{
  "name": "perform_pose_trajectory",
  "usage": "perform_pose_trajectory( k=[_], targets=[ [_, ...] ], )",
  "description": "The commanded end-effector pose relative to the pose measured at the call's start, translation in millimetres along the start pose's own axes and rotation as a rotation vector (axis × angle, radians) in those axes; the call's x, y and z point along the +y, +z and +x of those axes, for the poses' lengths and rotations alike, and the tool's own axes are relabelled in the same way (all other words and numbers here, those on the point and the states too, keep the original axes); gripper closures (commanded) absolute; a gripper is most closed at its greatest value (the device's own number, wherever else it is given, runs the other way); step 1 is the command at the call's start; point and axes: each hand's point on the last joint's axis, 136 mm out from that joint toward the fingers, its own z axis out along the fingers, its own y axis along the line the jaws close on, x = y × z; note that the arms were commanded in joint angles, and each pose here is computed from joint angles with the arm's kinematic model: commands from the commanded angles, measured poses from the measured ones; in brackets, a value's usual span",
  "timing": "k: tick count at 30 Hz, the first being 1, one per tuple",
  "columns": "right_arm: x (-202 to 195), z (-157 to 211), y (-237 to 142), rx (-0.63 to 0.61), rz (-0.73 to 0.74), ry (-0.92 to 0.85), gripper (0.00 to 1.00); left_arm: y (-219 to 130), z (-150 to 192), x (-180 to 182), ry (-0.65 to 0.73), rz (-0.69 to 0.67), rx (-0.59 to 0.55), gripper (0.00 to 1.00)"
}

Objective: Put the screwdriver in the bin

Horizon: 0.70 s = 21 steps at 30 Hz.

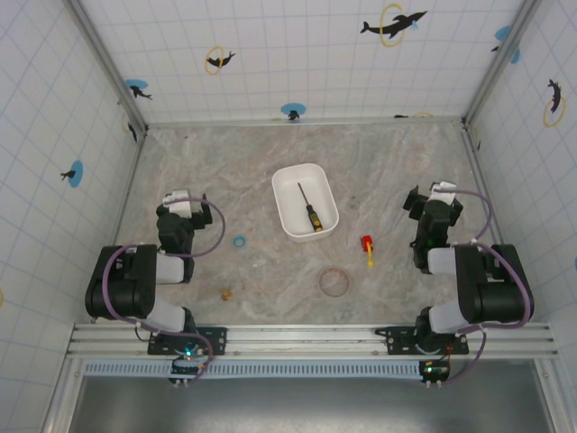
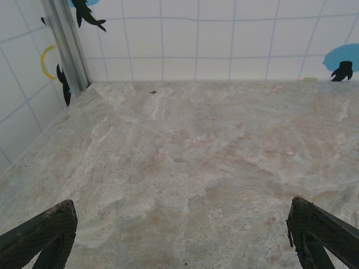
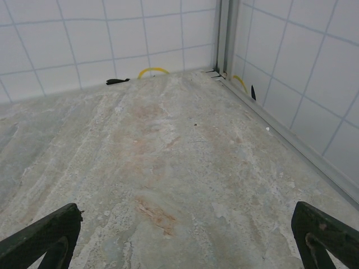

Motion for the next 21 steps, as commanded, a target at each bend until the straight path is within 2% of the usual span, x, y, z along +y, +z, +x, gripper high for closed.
perform_pose_trajectory(
  k=[1,21],
  targets=[
    [-1.0,-5.2,-1.7,-0.034,0.009,0.011,0.01,3.0,-11.6,0.3,-0.002,-0.007,-0.039,0.02],
    [-0.7,-5.3,-1.7,-0.034,0.008,0.011,0.01,3.4,-11.1,-0.2,-0.004,-0.006,-0.036,0.02]
  ],
)
